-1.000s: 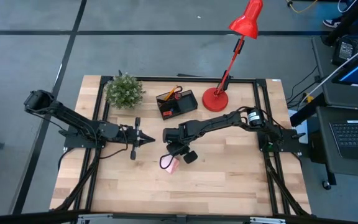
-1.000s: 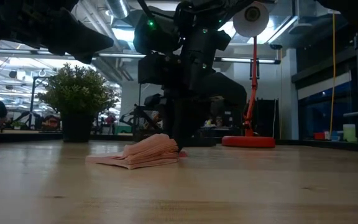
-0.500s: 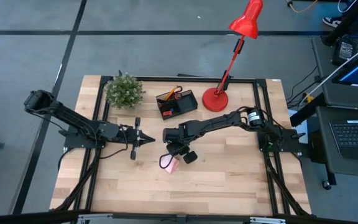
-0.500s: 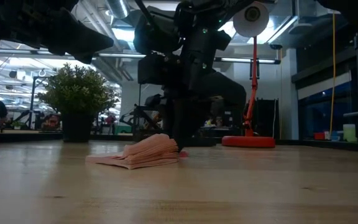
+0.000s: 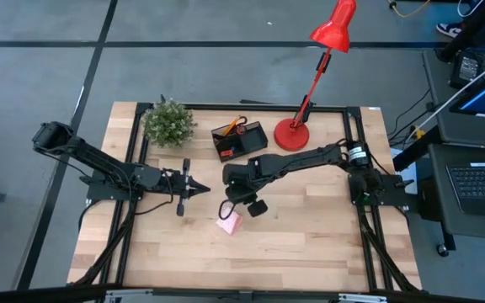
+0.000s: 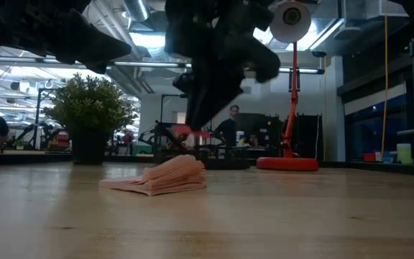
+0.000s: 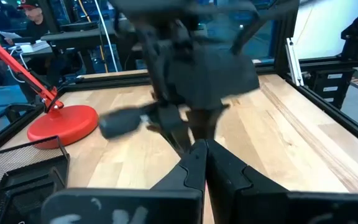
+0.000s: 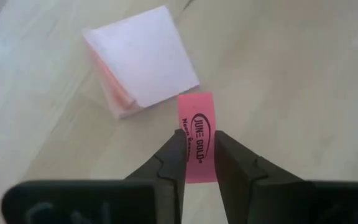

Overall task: Pick and place office supplies into organizer
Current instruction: Put the pink eraser into the black desk organizer

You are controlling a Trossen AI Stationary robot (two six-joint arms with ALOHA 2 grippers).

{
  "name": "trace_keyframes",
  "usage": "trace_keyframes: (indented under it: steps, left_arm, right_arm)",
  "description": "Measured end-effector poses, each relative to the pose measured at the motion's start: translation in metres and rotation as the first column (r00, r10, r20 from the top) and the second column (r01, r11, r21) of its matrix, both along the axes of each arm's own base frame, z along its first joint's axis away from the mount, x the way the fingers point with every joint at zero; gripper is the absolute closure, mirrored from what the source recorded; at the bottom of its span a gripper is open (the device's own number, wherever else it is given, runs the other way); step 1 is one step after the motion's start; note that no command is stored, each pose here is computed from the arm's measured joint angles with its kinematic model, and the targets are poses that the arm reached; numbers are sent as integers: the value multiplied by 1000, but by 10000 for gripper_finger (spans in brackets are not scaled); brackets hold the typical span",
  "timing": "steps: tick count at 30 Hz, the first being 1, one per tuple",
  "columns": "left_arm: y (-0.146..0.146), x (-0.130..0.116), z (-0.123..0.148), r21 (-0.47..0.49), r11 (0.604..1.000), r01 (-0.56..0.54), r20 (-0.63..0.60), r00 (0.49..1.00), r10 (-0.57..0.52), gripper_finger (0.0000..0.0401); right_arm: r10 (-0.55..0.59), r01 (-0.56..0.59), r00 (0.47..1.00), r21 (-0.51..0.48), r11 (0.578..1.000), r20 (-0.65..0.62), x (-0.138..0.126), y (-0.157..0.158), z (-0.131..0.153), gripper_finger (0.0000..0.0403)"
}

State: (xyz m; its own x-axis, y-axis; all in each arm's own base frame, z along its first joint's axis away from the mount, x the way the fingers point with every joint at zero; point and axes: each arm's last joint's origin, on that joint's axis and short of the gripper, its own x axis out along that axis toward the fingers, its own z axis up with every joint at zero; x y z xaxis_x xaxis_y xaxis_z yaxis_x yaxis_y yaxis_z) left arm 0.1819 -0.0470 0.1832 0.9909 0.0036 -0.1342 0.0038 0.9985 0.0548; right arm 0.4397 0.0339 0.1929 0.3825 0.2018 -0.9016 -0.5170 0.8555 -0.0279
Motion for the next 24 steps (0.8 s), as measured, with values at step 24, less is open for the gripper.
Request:
trace_keyframes:
  steps: [24]
  left_arm:
    - [0, 0, -2, 7, 1000, 0, -23, 1000, 0, 396]
  right_arm:
    - [-223, 170, 905, 172, 970, 362, -51, -58, 24, 329]
